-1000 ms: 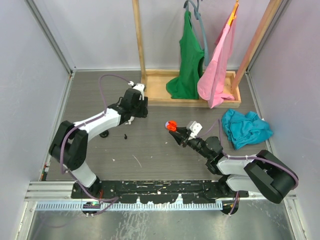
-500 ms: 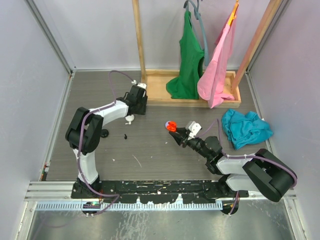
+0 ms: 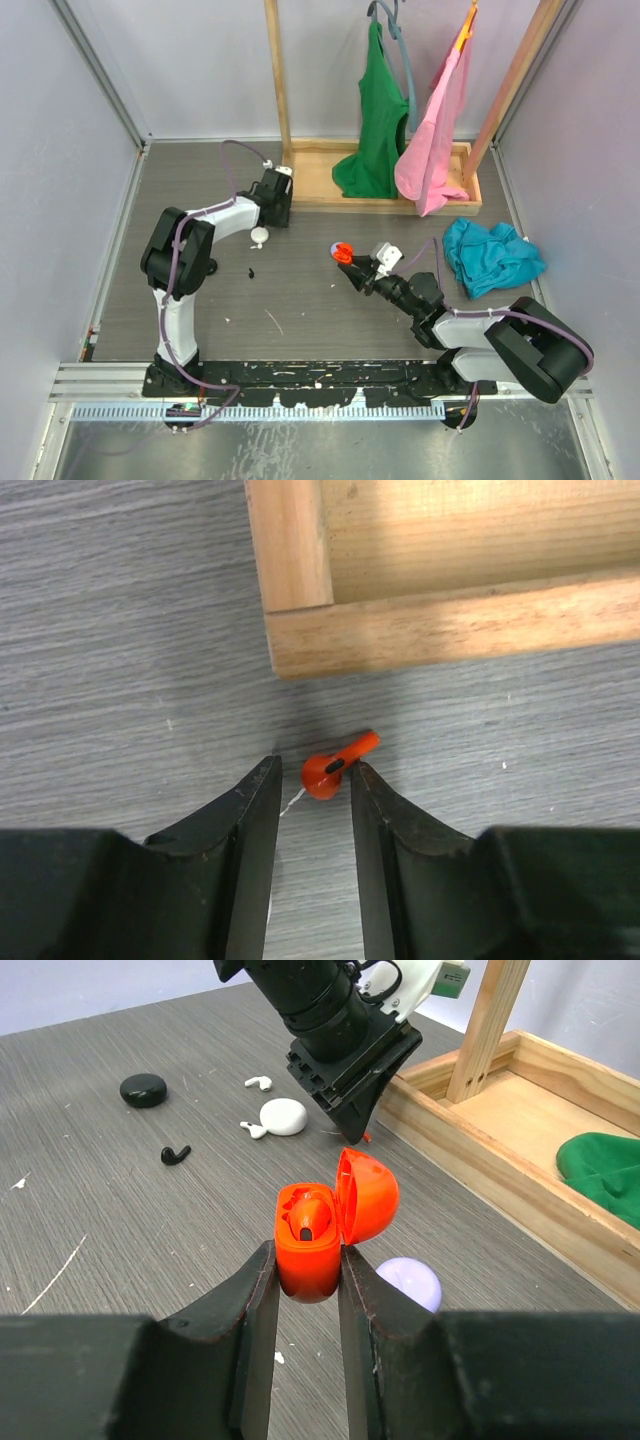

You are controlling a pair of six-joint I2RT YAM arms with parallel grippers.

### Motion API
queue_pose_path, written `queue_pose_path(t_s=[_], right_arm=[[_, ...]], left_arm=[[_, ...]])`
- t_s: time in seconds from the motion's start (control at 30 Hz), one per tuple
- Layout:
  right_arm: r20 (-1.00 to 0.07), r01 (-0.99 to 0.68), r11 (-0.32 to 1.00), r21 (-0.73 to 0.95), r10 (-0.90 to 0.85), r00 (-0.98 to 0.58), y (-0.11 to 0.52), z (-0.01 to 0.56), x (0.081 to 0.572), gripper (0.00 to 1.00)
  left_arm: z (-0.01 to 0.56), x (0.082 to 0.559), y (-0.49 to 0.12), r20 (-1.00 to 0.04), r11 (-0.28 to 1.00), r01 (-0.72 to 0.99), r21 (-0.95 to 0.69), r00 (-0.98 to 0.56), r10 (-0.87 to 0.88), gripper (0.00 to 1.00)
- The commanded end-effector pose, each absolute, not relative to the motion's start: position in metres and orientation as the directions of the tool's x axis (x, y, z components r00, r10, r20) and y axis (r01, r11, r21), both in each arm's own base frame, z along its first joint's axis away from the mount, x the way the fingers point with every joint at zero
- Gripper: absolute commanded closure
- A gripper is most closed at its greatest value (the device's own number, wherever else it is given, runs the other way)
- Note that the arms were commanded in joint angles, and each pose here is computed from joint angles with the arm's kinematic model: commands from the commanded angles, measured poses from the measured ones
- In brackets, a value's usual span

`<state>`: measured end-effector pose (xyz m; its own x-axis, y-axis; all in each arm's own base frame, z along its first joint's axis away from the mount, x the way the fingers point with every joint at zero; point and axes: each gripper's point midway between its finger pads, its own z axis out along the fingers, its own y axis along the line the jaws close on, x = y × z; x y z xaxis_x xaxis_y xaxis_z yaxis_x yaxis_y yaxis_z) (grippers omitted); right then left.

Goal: Insert the wireless bluetooth earbuds into the charging case
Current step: Pick up the earbud from the center of the board.

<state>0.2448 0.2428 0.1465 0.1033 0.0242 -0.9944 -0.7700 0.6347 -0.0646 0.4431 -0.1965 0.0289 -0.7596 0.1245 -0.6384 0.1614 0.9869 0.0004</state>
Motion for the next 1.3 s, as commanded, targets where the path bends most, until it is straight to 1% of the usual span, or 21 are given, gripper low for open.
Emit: queue_pose_path(t_s=[0.0,0.07,0.17,0.27,0.43,0.63,1.03,1.27], right_arm=[[-0.982,-0.757,0.646,-0.097,0.064,0.180,0.246,0.173,0.252,0.99],[-0.981,-0.758,0.645,-0.099,0.063,0.182,0.247,0.173,0.252,0.99],[-0.982,-0.759,0.643,-0.098,0.063,0.180,0.247,0.172,0.252,0.99],[-0.982,-0.759,0.643,-0.096,0.064,0.179,0.247,0.172,0.252,0.99],[-0.982,-0.762,0.641,-0.094,0.068,0.178,0.247,0.173,0.251,0.99],[-0.982,-0.765,0.638,-0.094,0.067,0.177,0.248,0.173,0.251,0.99],[-0.981,-0.770,0.631,-0.091,0.078,0.180,0.249,0.176,0.249,0.99],[-0.980,-0.771,0.630,-0.092,0.078,0.182,0.249,0.177,0.249,0.99]], left_arm=[[0.037,0.457,-0.201,-0.662,0.985,0.171,-0.012,-0.740,0.120,0.66],[0.034,0.457,-0.201,-0.656,0.985,0.171,-0.013,-0.745,0.121,0.68],[0.032,0.455,-0.202,-0.649,0.984,0.177,-0.015,-0.750,0.125,0.77],[0.031,0.452,-0.201,-0.645,0.983,0.183,-0.012,-0.753,0.132,0.83],[0.035,0.438,-0.199,-0.638,0.977,0.214,-0.024,-0.755,0.150,0.89],[0.048,0.404,-0.202,-0.636,0.944,0.326,-0.058,-0.740,0.217,0.91],[0.036,0.299,-0.220,-0.491,0.867,0.489,-0.093,-0.780,0.387,0.88],[0.026,0.260,-0.228,-0.440,0.852,0.511,-0.115,-0.795,0.418,0.86]])
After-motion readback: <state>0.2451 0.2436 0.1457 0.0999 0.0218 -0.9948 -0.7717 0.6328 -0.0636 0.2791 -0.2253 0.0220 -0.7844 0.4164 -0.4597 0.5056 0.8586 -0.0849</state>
